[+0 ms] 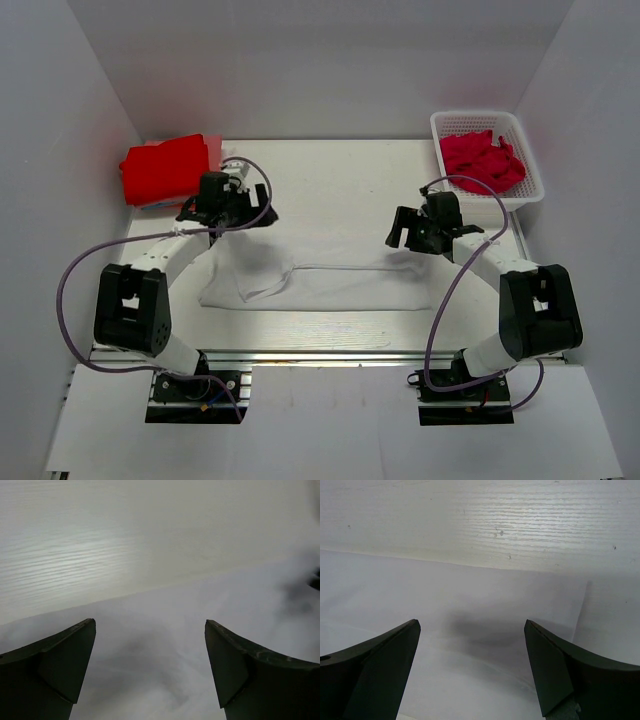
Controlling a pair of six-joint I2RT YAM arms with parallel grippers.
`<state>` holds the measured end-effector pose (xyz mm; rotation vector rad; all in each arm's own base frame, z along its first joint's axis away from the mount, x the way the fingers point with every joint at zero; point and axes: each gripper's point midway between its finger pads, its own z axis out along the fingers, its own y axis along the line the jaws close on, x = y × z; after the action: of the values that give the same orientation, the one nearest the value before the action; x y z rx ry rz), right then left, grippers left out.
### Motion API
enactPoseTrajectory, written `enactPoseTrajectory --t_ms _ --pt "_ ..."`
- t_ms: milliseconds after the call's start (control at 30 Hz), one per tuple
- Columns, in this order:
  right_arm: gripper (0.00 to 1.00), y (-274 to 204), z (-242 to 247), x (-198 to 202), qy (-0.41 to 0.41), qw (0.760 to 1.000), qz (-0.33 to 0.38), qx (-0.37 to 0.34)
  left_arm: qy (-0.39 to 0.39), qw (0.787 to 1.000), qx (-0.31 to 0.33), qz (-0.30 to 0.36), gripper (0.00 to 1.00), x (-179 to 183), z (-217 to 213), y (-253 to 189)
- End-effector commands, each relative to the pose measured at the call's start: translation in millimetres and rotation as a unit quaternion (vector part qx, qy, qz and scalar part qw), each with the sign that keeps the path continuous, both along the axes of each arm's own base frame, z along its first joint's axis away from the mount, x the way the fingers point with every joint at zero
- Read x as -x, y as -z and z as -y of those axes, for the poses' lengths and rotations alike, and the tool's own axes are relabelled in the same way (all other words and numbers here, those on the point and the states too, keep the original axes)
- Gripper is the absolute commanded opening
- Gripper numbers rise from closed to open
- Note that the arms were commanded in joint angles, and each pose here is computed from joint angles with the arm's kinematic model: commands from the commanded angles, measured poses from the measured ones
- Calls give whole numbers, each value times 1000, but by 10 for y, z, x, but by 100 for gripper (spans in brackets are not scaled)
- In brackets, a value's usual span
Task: Fold and stack the t-shirts
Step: Fold the other side of the tshirt into a rectangle, then rotate the tshirt 90 degrees
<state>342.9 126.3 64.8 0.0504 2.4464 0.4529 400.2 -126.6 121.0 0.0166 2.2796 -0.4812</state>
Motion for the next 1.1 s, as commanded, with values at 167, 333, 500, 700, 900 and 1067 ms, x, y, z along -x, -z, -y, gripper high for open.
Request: enactPoseTrajectory --t_ms 167,333,500,700,900,1067 --pt "90 -95 -68 -23 -16 1000 18 -15 340 916 212 -25 100 1031 1295 6" --pt "90 -65 -96 -10 -20 999 13 -21 349 910 214 -65 100 1250 1343 316" --pt "90 -13 -78 21 -18 1000 7 -19 343 910 211 -95 100 1292 1321 679" --pt "90 21 -41 21 -10 1000 4 -12 352 896 236 -136 100 1409 1348 1041" --pt "90 -39 2 -43 2 1000 19 -1 348 910 198 -111 100 1298 1302 851" --pt "90 -220 -9 -231 25 998 52 -12 277 955 93 -57 100 713 1184 399"
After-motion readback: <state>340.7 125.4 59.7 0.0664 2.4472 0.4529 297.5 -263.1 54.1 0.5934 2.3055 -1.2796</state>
